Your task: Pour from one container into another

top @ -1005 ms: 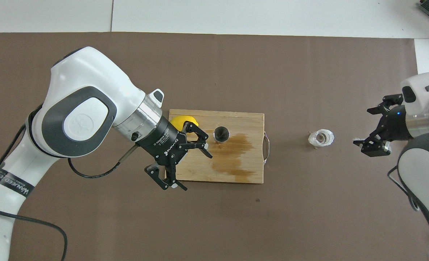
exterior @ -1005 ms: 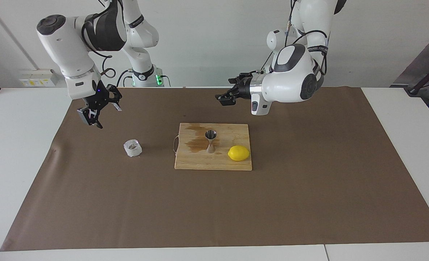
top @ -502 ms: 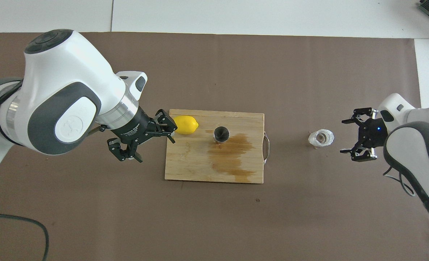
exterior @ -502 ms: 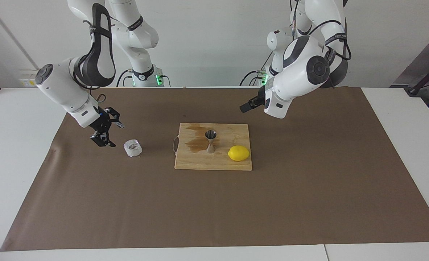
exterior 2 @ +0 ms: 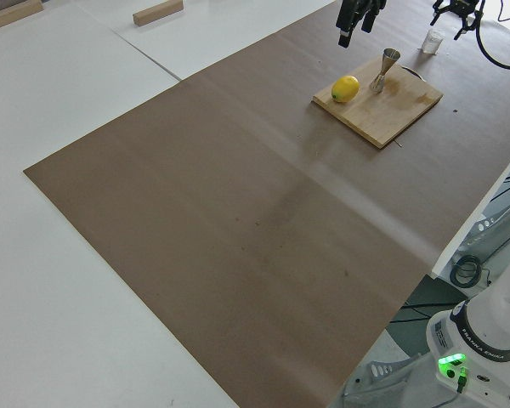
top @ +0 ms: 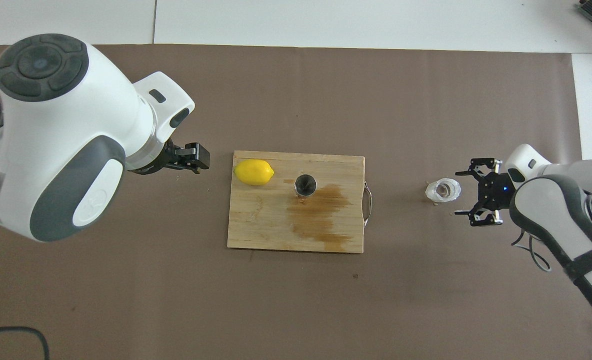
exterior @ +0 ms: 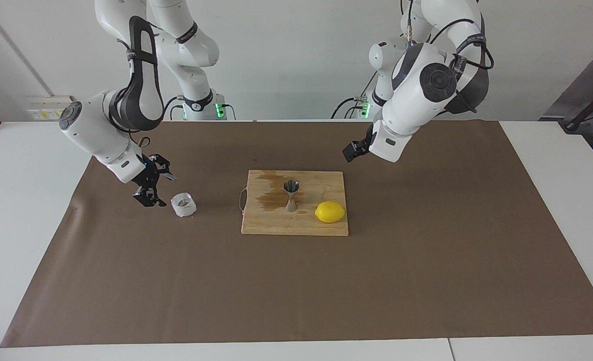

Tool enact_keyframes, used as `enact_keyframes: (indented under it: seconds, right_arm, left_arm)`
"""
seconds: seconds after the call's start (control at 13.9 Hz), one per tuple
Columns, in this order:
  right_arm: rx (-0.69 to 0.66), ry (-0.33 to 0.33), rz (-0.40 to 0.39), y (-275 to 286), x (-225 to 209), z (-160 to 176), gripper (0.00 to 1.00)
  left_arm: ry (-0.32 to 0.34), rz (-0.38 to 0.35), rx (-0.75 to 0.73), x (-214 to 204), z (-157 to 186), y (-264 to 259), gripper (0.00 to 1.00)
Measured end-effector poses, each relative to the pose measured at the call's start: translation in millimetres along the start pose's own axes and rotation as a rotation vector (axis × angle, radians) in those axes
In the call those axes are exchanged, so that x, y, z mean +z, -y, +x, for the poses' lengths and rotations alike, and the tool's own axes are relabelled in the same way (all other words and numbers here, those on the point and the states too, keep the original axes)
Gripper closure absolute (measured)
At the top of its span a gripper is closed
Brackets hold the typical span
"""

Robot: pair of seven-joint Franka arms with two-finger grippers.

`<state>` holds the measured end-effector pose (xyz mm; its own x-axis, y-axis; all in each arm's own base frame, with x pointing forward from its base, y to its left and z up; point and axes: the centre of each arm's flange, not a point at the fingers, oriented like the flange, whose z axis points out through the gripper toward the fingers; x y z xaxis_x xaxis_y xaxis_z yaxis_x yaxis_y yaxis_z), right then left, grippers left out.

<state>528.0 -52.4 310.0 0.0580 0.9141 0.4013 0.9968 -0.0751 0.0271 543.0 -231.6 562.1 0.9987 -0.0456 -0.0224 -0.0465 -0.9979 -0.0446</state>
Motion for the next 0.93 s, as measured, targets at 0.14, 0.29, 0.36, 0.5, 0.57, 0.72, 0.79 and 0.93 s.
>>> enact_keyframes:
  seconds: [0.14,0.29,0.36,0.5,0.57,0.72,0.79,0.93]
  right_arm:
    - [0.018,-0.02,0.002,-0.4,10.2,-2.2,0.0]
    - [0.03,-0.035,0.001,-0.6,16.2,-0.6,0.0]
    - [0.036,-0.044,0.003,-0.1,19.5,1.3,0.0]
    - [0.044,-0.062,-0.01,1.3,24.7,2.4,0.0]
    - [0.045,-0.065,-0.015,2.0,26.4,1.6,0.0]
    - [0.051,-0.068,-0.016,3.1,28.3,0.5,0.08]
    - [0.051,-0.068,-0.015,3.3,28.6,0.4,0.21]
    - [0.052,-0.068,-0.016,3.3,28.6,0.3,0.46]
  left_arm:
    - [-0.007,0.025,-0.019,-14.3,-5.8,16.4,0.0]
    - [0.007,0.045,-0.048,-21.9,-6.9,37.2,0.0]
    - [0.019,0.053,-0.062,-25.4,-6.3,49.0,0.0]
    - [0.036,0.058,-0.078,-32.2,-4.4,74.8,0.0]
    - [0.039,0.046,-0.075,-37.2,-4.3,89.2,0.0]
    - [0.035,0.032,-0.057,-46.8,-5.7,119.9,0.0]
    - [0.036,0.03,-0.052,-49.7,-6.4,134.3,0.0]
    - [0.039,0.026,-0.033,-51.6,-6.5,159.0,0.0]
